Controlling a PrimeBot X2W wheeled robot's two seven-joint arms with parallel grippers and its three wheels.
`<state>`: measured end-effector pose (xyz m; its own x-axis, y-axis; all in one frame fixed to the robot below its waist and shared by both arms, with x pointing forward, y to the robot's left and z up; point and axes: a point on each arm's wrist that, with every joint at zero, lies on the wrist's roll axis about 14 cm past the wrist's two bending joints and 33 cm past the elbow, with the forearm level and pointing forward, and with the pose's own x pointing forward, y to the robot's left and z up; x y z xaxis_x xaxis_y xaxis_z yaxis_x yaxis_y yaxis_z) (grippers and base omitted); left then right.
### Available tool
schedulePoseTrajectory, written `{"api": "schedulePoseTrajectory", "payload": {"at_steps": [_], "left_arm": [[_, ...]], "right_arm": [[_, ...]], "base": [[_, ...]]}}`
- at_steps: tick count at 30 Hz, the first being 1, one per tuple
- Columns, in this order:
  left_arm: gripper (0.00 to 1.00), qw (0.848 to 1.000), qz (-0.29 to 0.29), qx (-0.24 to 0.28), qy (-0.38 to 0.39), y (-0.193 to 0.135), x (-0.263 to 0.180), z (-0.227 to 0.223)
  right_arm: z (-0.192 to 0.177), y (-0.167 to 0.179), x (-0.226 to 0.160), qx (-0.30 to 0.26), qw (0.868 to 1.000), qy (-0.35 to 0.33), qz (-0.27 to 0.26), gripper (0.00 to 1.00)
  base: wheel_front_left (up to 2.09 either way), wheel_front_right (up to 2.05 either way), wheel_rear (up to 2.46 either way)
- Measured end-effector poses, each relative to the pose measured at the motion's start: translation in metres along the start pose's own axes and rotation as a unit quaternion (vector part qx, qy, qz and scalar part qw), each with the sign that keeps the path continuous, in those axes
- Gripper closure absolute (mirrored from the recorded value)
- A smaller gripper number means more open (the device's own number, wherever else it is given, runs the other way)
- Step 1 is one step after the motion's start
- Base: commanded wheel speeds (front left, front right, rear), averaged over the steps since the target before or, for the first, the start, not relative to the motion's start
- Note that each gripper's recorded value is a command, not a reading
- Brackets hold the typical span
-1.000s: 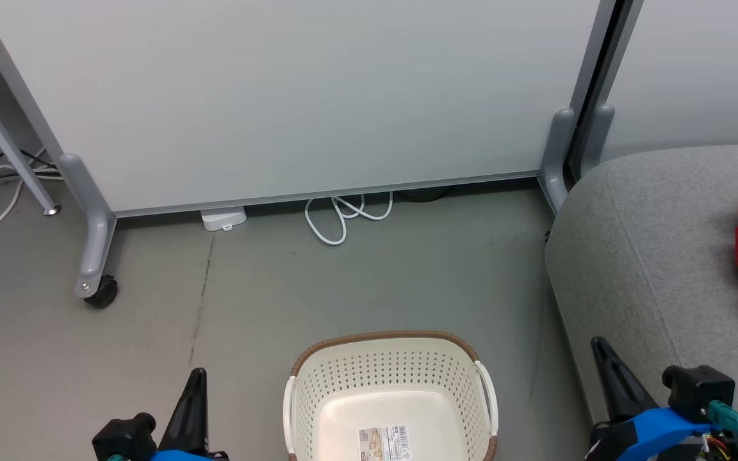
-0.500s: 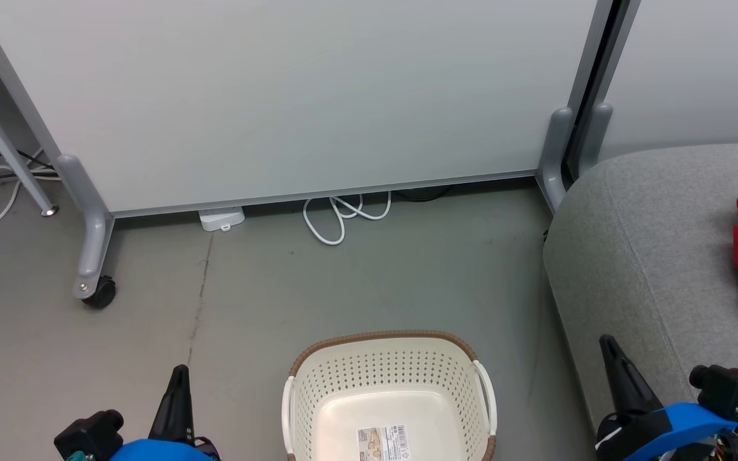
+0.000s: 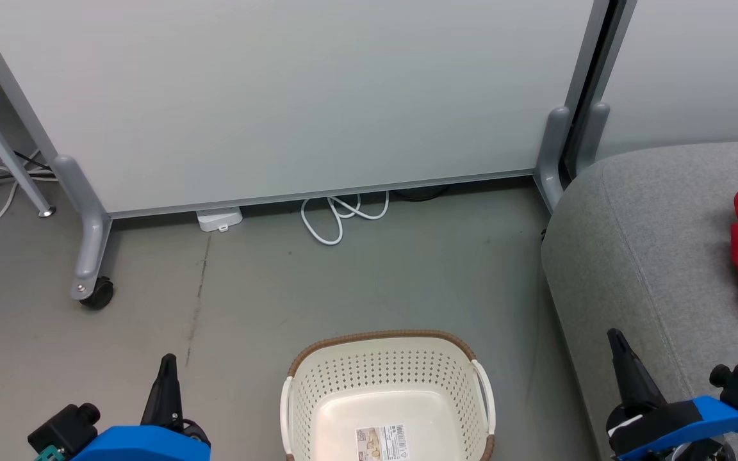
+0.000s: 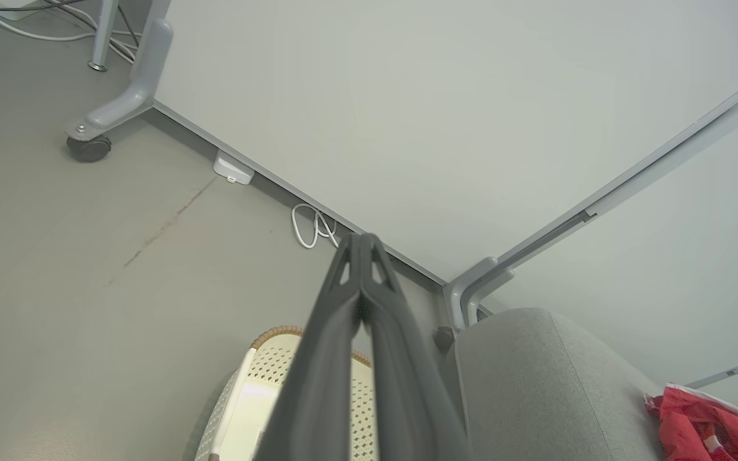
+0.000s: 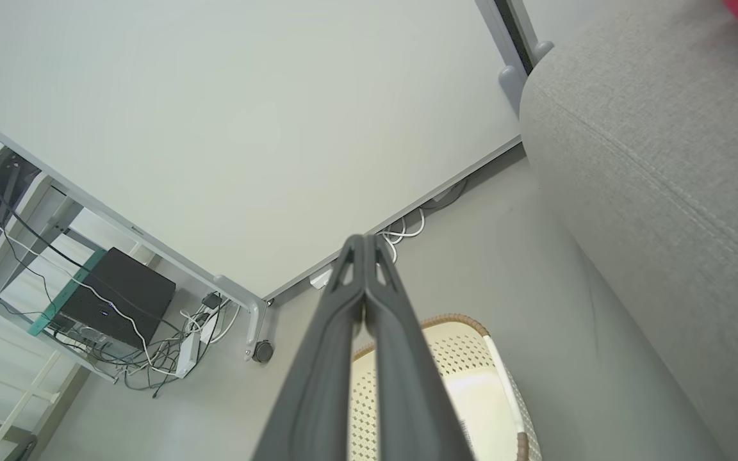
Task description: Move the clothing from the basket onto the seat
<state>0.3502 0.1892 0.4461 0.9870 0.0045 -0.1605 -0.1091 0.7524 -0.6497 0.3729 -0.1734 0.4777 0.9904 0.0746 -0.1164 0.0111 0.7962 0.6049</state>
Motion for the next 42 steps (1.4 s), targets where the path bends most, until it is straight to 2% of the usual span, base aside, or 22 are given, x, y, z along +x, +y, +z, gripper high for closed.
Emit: {"api": "schedulePoseTrajectory", "payload": {"at_steps": [19, 42], "left_arm": [[1.00, 0.993, -0.002, -0.118, -0.012, -0.006, 0.009, 0.014], [1.00, 0.973, -0.016, -0.231, -0.021, -0.013, 0.016, 0.028]], "right_arm": [[0.009, -0.001, 0.003, 0.125, 0.992, -0.014, 0.000, 1.00], [0.019, -0.003, 0.006, 0.247, 0.968, -0.029, 0.006, 1.00]], "base": [[0.00, 0.00, 0.00], [0.00, 0.00, 0.00]]}}
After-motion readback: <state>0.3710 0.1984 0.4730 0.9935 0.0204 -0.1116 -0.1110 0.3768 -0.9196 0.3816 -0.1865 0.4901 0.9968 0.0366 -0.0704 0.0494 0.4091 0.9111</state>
